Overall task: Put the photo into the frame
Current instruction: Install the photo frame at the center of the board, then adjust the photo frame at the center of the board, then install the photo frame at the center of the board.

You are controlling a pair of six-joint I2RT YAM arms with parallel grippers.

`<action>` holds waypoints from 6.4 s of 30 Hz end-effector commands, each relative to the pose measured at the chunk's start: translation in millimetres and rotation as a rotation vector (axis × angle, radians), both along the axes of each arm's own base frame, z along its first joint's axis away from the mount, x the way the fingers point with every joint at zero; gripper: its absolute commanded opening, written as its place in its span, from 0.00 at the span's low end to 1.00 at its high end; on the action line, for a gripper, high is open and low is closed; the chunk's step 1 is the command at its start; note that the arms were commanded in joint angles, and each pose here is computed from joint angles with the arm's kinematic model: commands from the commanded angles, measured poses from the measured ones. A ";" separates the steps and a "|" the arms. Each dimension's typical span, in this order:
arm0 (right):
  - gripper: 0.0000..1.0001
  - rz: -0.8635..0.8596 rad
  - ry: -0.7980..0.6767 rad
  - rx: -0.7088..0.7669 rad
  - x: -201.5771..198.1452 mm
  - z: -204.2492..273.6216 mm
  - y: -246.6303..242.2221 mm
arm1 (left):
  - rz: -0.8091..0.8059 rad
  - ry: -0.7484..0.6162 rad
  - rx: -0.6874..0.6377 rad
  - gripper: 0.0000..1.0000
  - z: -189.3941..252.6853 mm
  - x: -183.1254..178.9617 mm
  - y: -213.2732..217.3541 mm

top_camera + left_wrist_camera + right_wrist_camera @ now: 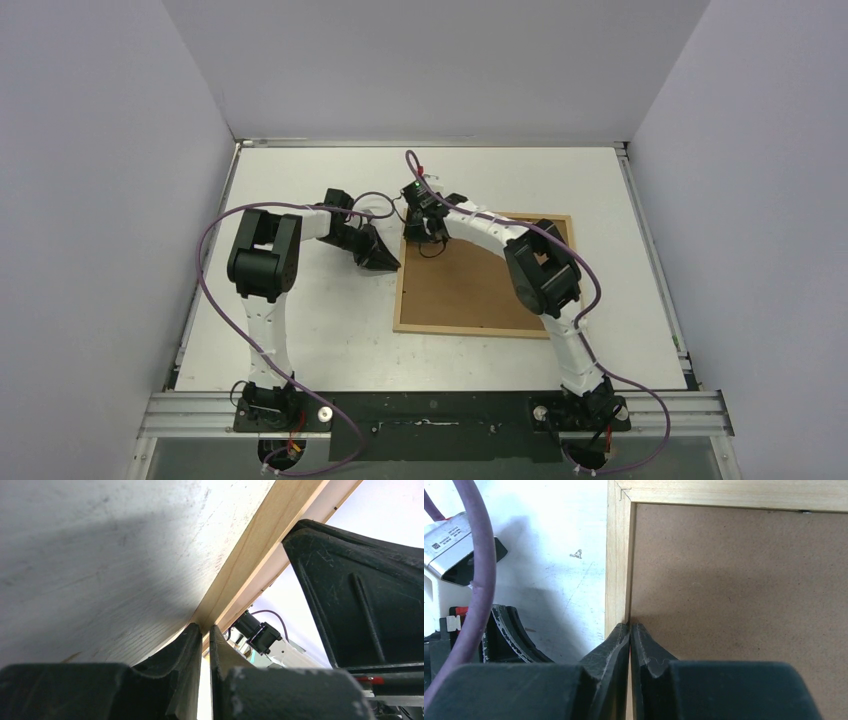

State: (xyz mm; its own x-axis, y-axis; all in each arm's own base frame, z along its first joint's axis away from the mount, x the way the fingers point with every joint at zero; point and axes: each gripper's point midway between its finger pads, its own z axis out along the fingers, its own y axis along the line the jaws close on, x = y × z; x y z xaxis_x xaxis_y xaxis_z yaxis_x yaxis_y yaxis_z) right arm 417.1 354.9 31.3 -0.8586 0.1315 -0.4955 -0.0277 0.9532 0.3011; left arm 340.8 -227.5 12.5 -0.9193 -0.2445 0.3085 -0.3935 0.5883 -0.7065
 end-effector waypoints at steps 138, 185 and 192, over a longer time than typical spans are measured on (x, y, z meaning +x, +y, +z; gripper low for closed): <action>0.71 -0.447 0.252 0.000 -116.8 12.2 -282.8 | 0.027 -0.130 0.151 0.53 -5.5 69.0 34.8; 0.44 -0.469 0.125 -0.271 -55.7 22.1 -370.9 | 0.066 -0.178 0.208 0.54 -1.7 82.5 60.1; 0.44 -0.431 0.179 -0.258 -68.6 8.0 -364.9 | 0.055 -0.172 0.210 0.54 -4.4 80.9 55.4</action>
State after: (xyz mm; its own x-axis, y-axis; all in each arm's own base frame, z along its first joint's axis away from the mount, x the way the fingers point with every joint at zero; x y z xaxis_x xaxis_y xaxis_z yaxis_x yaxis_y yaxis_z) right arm 353.4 -9.2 39.2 -0.8124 0.4058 -0.4188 0.4358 0.8997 0.0266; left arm 418.1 -182.1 31.0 -0.9329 -0.3346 0.1329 -0.3293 0.6437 -0.6908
